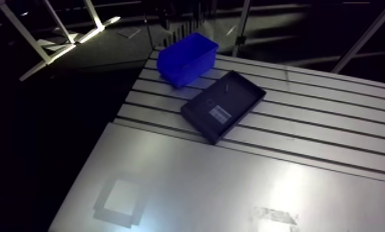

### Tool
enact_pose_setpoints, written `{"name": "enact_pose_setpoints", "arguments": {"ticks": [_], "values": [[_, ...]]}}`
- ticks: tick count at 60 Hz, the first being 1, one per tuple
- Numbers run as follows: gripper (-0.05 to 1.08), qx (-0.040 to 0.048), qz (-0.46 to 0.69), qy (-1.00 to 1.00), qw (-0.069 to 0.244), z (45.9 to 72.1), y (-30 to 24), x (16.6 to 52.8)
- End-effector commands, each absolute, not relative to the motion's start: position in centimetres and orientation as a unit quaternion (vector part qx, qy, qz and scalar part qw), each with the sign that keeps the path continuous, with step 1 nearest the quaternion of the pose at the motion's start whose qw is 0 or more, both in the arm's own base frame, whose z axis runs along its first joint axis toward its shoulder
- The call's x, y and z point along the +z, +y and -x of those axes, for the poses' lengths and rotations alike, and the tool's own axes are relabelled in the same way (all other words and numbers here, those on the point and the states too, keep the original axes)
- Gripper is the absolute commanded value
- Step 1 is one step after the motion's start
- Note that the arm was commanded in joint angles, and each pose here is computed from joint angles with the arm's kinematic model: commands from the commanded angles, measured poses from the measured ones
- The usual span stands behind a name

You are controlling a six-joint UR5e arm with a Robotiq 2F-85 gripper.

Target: Pick up the M10 bolt from the tray and put it into the blue bin.

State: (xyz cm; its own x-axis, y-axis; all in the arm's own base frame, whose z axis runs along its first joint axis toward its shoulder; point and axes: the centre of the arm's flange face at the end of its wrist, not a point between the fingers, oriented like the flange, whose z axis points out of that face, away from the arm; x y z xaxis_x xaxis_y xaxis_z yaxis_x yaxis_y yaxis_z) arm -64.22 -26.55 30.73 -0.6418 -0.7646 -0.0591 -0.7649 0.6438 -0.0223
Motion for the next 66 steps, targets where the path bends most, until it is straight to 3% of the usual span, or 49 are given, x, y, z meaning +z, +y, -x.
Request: {"name": "enact_pose_setpoints", "arguments": {"ticks": [1,2,12,19,29,66], "values": [[0.01,0.0107,0.336,0.941,0.037,60.9,-24.9,39.2],[0.01,0.0107,0.336,0.941,0.037,60.9,-24.9,39.2],[0.01,0.0413,0.236,0.970,0.037,59.3,-22.2,42.0],[0.01,0.0511,0.194,0.979,0.027,58.1,-19.4,44.4],[0.01,0.0501,0.135,0.989,0.042,57.1,-14.3,46.0],[0.01,0.0445,-0.019,0.998,0.028,55.5,-1.2,50.7]]}}
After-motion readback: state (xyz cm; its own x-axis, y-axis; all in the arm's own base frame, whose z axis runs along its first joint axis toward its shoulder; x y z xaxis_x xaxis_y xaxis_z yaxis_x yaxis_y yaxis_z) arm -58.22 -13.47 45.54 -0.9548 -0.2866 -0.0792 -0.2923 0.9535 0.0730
